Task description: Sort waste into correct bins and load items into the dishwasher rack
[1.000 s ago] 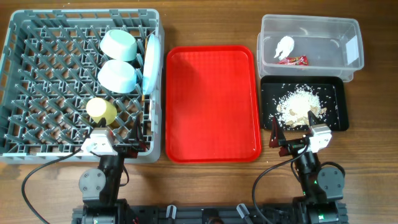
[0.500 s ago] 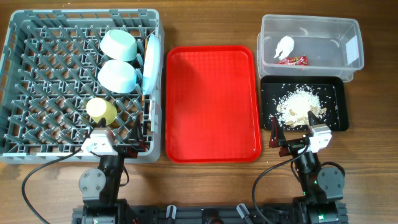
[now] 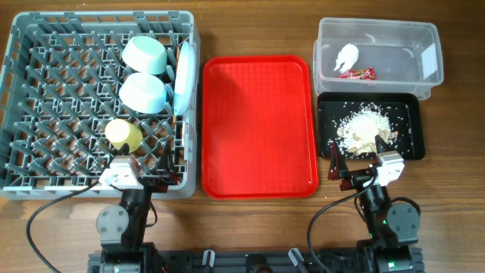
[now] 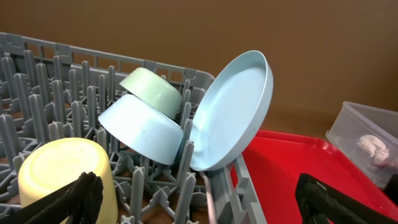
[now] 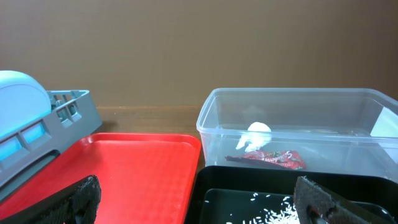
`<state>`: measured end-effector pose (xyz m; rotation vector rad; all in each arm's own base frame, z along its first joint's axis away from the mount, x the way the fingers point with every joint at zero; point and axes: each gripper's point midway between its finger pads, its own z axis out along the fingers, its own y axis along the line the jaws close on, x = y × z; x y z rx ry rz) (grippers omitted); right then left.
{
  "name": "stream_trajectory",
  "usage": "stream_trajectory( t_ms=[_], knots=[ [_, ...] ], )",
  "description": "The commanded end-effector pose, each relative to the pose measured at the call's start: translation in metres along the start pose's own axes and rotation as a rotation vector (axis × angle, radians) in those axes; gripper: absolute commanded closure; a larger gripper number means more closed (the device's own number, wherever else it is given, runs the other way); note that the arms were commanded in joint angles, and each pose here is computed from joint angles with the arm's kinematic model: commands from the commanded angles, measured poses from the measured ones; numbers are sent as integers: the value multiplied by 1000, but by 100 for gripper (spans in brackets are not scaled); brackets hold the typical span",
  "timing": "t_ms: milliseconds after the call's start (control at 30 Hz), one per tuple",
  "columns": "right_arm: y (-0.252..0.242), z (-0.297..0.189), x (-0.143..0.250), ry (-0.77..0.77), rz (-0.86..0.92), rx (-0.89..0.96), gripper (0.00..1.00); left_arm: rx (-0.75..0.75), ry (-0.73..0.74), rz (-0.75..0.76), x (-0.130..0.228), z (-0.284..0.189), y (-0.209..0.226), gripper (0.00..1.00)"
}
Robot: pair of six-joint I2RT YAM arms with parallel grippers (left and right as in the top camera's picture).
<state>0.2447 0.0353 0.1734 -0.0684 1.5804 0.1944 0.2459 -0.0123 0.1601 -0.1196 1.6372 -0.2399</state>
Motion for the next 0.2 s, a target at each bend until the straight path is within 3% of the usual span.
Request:
stream_trajectory(
  t_ms=[0,167],
  knots=[
    [2,0,-1,-6,-14,-12,0,16,4,20,2,0,-3,0],
    [2,0,-1,-6,-14,-12,0,16,3,20,2,0,-3,0]
  ],
)
